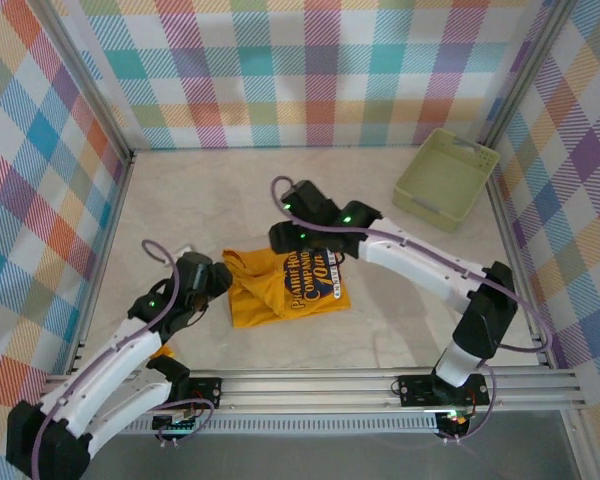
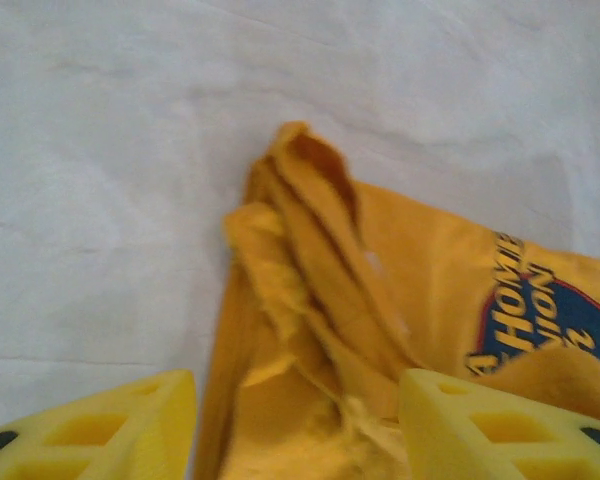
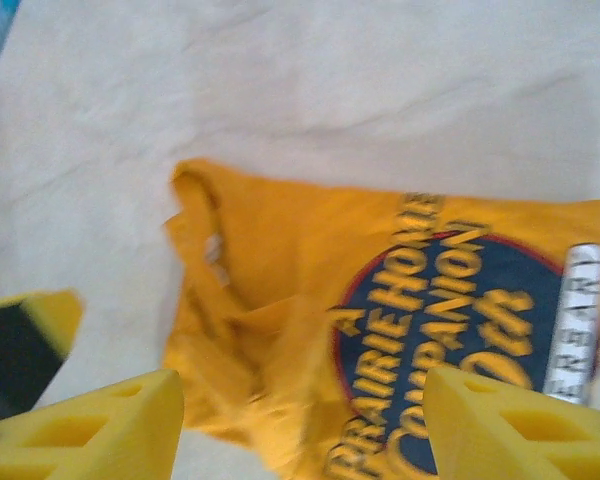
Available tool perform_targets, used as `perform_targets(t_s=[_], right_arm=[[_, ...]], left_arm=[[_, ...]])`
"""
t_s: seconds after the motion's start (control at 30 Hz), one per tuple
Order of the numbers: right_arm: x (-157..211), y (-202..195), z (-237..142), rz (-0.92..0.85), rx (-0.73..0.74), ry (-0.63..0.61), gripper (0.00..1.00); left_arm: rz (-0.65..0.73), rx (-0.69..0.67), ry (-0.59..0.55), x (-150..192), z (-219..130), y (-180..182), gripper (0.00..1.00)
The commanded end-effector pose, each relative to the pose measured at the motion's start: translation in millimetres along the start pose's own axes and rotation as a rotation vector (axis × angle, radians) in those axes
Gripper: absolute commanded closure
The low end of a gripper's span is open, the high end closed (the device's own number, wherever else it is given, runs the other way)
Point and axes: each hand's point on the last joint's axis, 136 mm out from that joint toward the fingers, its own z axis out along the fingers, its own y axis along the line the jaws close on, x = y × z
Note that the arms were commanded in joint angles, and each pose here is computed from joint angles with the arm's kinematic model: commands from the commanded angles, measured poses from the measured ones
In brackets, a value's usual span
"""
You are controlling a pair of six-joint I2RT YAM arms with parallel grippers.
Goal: Fold the inside-out t-shirt
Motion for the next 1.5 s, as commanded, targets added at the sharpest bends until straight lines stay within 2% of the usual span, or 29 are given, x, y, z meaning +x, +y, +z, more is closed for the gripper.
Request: perform_targets(t_s=[0.0,0.07,0.33,0.43,0.53,0.7,0.83,0.97,1.07,1.13,1.3,1.47], right_arm=[[15.9,-42.0,35.0,0.024,0.094,0.058,0.36],[20.9,-51.2,47.7,0.037,0.095,0.069,0.36],[44.2,-84.4,82.4,0.209,0.022,0.141,0.47],[50.9,-87.9,89.6,0.232,0.006,0.158,0.48],[55.1,-85.0,95.5,0.243,-0.024,0.166,0.49],[66.5,-87.6,110.3,0.256,-0.025,0.201,0.52],[77.5,-108.4,117.6,0.276,0.068,0.223,0.54],[91.9,-138.2,119.7,0.315,0.176,0.246,0.56],[103.2,-145.2,118.5,0.323,0.199,0.265,0.57],[113.8,-149.1,116.4,0.338,0.210,0.282,0.58],[144.2,-155.5,109.1,0.388,0.228,0.327,0.62],[164.9,-136.7,81.0,0.376,0.228,0.324,0.63]], left_arm=[[0.145,0.058,0.074,7.7,-1.7,-43.5,0.43],[0.208,0.062,0.092,13.8,2.9,-68.0,0.40],[0.347,0.155,0.125,48.8,9.6,-157.1,0.40],[0.368,0.184,0.164,69.7,18.0,-175.0,0.40],[0.355,0.171,0.194,82.2,32.2,-174.3,0.41],[0.315,0.062,0.154,82.3,47.1,-142.2,0.42],[0.264,-0.109,0.114,74.8,49.1,-84.4,0.46],[0.215,-0.240,0.138,80.4,56.0,-21.3,0.51],[0.199,-0.297,0.150,81.8,56.3,8.9,0.58],[0.189,-0.328,0.137,78.6,51.8,23.4,0.58],[0.169,-0.322,0.124,74.5,48.6,35.3,0.60],[0.226,-0.280,0.165,67.7,74.4,16.3,0.62]])
